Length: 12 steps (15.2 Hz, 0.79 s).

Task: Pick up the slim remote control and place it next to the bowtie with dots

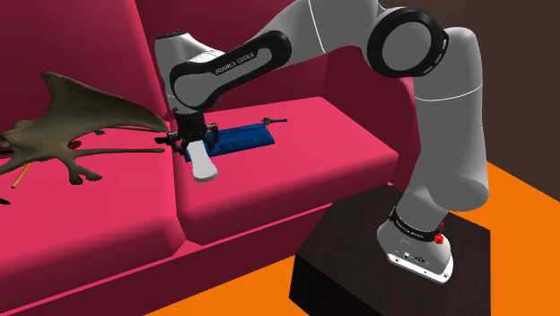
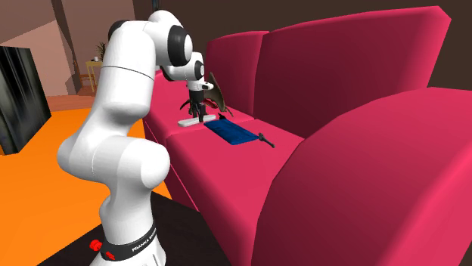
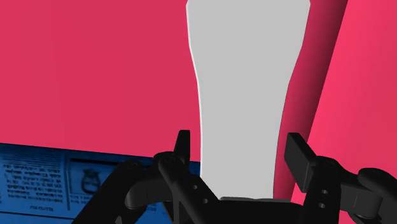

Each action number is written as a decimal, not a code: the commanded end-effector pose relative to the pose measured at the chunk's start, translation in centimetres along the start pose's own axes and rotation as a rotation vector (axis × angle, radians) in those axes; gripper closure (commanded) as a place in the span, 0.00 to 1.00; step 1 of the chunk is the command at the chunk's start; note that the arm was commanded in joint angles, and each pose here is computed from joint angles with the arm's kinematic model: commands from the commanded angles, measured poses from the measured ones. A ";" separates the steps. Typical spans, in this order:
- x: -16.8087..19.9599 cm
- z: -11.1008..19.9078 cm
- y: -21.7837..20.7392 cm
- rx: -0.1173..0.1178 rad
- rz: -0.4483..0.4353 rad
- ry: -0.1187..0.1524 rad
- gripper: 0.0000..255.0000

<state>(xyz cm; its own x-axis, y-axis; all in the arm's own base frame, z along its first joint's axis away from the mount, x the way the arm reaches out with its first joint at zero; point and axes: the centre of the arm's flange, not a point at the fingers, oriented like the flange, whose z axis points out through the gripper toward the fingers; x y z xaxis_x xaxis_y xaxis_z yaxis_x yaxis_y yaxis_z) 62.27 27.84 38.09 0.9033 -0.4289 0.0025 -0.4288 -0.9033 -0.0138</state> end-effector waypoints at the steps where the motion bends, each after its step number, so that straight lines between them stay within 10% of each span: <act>1: 0.1 1.1 0.0 0.001 0.000 0.001 1.00; 12: 0.1 3.1 0.0 0.001 0.000 0.001 1.00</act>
<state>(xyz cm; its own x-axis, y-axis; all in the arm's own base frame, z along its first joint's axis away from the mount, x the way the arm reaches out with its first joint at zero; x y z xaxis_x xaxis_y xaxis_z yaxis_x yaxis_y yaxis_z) 62.33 27.85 35.02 0.9035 -0.4285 0.0034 -0.4285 -0.9034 -0.0150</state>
